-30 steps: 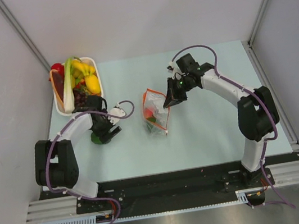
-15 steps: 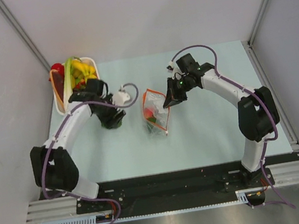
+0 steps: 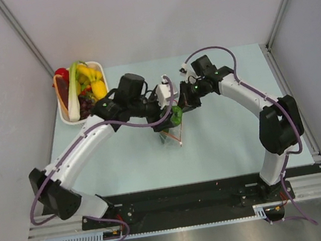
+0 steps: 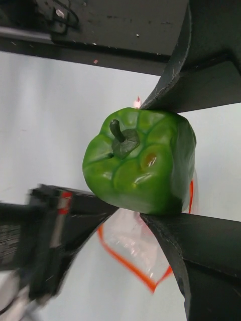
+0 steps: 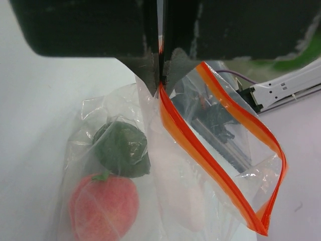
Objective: Place the food in the zip-top bag and seal the zipper
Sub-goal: Place the fake fruit in the zipper food storage bag.
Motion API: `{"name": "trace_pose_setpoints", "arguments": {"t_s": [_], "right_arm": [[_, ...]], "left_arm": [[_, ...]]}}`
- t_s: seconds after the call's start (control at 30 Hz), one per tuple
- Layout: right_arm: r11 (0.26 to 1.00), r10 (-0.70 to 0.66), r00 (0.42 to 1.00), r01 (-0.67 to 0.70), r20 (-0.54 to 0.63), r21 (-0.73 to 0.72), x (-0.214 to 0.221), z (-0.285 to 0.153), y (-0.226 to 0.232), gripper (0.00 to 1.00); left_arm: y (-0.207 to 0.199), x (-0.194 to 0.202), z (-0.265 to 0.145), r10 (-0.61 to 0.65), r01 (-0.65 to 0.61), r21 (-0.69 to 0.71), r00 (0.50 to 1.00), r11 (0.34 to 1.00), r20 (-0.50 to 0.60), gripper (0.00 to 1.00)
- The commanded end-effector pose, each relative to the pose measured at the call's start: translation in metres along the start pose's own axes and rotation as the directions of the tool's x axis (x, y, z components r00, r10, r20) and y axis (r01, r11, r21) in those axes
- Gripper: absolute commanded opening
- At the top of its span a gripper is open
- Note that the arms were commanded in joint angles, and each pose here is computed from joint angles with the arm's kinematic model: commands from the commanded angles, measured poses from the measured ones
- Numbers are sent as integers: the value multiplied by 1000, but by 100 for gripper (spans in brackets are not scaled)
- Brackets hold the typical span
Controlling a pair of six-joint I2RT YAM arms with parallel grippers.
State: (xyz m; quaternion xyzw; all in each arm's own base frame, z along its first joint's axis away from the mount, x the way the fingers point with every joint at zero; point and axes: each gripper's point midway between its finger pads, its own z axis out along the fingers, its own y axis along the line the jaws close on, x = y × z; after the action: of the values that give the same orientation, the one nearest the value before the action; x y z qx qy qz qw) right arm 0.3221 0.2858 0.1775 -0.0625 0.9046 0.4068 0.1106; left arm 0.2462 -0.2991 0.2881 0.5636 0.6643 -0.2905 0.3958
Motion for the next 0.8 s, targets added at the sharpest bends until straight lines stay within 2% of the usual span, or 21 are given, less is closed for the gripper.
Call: {"name": "trace_pose_setpoints", "arguments": {"t_s": [0.0, 0.07, 0.1, 0.2, 0.23, 0.3, 0.33, 0.4, 0.43, 0.53, 0.6, 0.77], "right_arm": [[997, -18, 1000, 20, 24, -76, -2, -21, 22, 0], [995, -21, 1000, 23, 16, -96, 2, -22, 24, 0], [994, -27, 1000, 28, 13, -105, 3, -23, 25, 0], [991, -39, 999, 39, -1, -126, 7, -23, 27, 0], [991, -42, 999, 41, -5, -130, 8, -23, 28, 0], [990, -53, 999, 52, -6, -133, 8, -23, 28, 0], [989, -54, 999, 53, -6, -135, 8, -24, 28, 0], [988, -63, 998, 61, -8, -144, 8, -24, 30, 0], [987, -67, 998, 65, -12, -149, 9, -24, 30, 0], [986, -78, 997, 74, -15, -152, 11, -24, 30, 0], [986, -78, 997, 74, -19, -152, 12, -23, 30, 0], [984, -86, 996, 82, -20, -157, 14, -24, 32, 0]], "left_arm": [[15, 53, 32, -126, 118, -68, 984, 991, -124, 58], [22, 58, 37, -126, 114, -98, 984, 989, -125, 68], [27, 58, 39, -120, 106, -122, 986, 987, -118, 79], [36, 47, 31, -113, 96, -172, 989, 980, -93, 97], [37, 44, 27, -103, 86, -178, 991, 980, -89, 100], [34, 38, 16, -34, 17, -154, 993, 988, -110, 100], [31, 33, 8, 47, -62, -133, 993, 989, -112, 100], [11, 34, -3, 127, -131, -31, 985, 991, -115, 100], [7, 34, -9, 227, -228, 2, 967, 974, -115, 100], [-6, 56, -15, 344, -328, 115, 923, 938, -173, 99], [-10, 72, -14, 383, -353, 166, 899, 921, -212, 94], [-9, 105, 2, 550, -508, 212, 787, 835, -280, 88]]}}
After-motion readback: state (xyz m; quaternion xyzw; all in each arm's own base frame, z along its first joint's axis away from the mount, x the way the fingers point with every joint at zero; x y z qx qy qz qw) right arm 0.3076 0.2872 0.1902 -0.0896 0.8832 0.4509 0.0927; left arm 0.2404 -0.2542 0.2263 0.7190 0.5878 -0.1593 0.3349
